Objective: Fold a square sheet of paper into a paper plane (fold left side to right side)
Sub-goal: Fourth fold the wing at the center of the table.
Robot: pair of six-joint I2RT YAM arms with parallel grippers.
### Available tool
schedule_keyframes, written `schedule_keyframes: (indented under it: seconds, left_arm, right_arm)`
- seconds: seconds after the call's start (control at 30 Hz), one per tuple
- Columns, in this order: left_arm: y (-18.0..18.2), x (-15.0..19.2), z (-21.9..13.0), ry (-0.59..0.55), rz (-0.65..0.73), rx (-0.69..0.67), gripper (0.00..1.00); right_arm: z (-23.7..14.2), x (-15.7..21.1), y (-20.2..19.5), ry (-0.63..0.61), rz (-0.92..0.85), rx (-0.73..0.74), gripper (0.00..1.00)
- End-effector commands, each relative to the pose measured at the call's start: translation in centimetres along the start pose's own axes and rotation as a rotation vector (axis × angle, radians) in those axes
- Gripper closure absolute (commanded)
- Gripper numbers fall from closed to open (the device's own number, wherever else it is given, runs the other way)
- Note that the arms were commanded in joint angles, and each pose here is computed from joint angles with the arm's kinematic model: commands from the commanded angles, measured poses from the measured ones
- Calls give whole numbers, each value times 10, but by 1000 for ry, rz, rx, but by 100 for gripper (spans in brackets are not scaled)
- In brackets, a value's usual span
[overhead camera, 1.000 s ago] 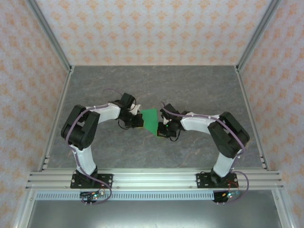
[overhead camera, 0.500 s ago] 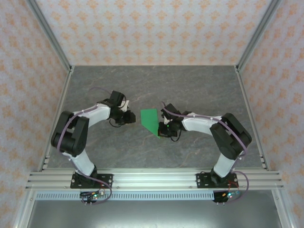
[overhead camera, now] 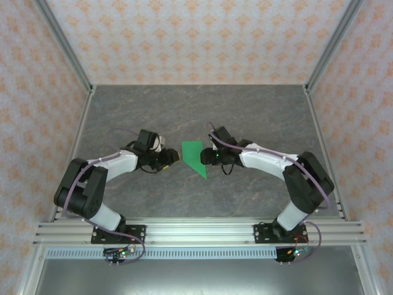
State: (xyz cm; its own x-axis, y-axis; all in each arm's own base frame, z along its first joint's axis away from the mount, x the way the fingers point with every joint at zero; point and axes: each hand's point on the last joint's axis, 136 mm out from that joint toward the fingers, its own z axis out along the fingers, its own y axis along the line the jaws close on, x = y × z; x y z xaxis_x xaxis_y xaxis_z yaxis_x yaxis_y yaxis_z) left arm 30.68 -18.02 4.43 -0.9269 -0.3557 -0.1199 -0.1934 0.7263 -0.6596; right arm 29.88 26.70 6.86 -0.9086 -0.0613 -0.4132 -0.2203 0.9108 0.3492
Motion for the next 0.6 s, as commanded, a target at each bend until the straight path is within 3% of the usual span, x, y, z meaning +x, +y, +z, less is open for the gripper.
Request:
schedule_keyframes:
  seconds: [0.0,0.3,0.57]
  left_arm:
    - [-22,-3,11,-7,-12,76,47]
    - [-33,2,31,35,2,72,47]
    - [-40,-1,38,45,8,80,52]
  right_arm:
    - [8,-19,-1,-62,-30,31,46]
    - [30,-15,-7,-28,-17,43,47]
    - [25,-15,-11,-55,-18,56,48]
